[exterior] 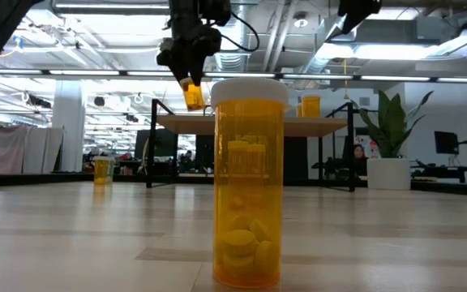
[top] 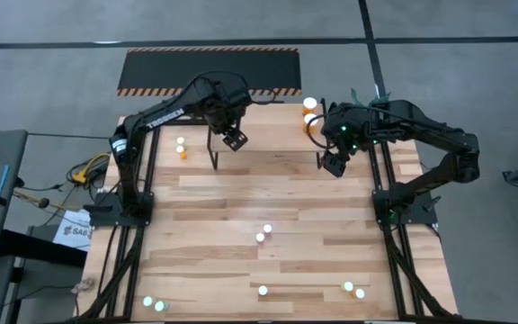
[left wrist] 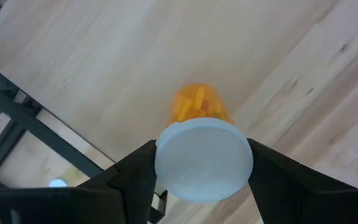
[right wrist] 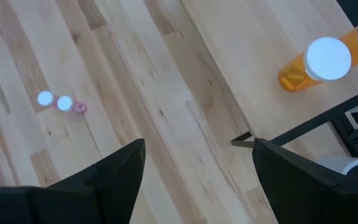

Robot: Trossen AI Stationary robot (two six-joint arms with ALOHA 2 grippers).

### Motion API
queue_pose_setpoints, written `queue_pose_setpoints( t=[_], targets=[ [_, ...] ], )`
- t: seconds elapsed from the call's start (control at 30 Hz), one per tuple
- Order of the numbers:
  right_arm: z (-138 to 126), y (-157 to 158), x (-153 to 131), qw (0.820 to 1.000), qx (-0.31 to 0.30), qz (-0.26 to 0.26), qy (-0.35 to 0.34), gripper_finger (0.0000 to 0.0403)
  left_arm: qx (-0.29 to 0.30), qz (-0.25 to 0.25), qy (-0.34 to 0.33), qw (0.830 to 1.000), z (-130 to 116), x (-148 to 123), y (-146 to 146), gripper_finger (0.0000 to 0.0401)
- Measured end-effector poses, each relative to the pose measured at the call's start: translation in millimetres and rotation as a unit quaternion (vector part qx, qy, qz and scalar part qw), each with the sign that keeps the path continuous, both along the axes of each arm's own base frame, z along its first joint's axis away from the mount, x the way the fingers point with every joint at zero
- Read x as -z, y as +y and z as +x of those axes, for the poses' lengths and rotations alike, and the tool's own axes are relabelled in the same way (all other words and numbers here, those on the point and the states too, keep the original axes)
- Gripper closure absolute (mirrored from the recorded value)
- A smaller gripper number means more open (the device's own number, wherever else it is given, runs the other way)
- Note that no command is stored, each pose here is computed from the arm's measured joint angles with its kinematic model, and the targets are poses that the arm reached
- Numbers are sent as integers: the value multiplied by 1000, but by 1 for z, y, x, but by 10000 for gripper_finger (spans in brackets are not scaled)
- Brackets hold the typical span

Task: Pick and place medicine bottles onto shelf by color
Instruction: Put the large orange pill bottle on the shelf aligned with the other large orange pill bottles

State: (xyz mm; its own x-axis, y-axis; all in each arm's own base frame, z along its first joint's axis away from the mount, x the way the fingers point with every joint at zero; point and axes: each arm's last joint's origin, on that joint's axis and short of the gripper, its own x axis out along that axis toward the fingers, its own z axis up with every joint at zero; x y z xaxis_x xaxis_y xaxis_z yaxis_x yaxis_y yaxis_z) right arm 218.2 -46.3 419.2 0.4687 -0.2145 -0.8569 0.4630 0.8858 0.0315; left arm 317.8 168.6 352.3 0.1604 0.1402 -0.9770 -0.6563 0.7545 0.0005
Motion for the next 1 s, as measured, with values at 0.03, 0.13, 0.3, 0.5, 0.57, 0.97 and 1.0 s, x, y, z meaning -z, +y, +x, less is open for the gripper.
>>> queue_pose_setpoints(
  t=[0.03,0.13,0.3,0.5,0.57,0.97,1.0],
  targets=[
    [0,0,0,1000,1,0,0,85,-2,-2,4,1000,-2,0,2,192],
    [0,-1,0,1000,3,0,0,85,-2,-4,5,1000,-4,0,5,192],
    [1,-2,-1,1000,3,-2,-9,85,3,-6,5,1000,-5,0,6,192],
    [2,-2,-1,1000,3,-3,-12,85,15,-20,-3,1000,-4,0,5,192],
    [2,-2,-1,1000,3,-3,-13,85,20,-18,-3,1000,-4,0,5,192],
    [2,-2,-1,1000,3,-3,-13,85,29,-14,-2,999,-4,0,6,158],
    [2,-2,-1,1000,3,-3,-13,85,29,-12,-3,1000,-4,0,6,155]
  ],
)
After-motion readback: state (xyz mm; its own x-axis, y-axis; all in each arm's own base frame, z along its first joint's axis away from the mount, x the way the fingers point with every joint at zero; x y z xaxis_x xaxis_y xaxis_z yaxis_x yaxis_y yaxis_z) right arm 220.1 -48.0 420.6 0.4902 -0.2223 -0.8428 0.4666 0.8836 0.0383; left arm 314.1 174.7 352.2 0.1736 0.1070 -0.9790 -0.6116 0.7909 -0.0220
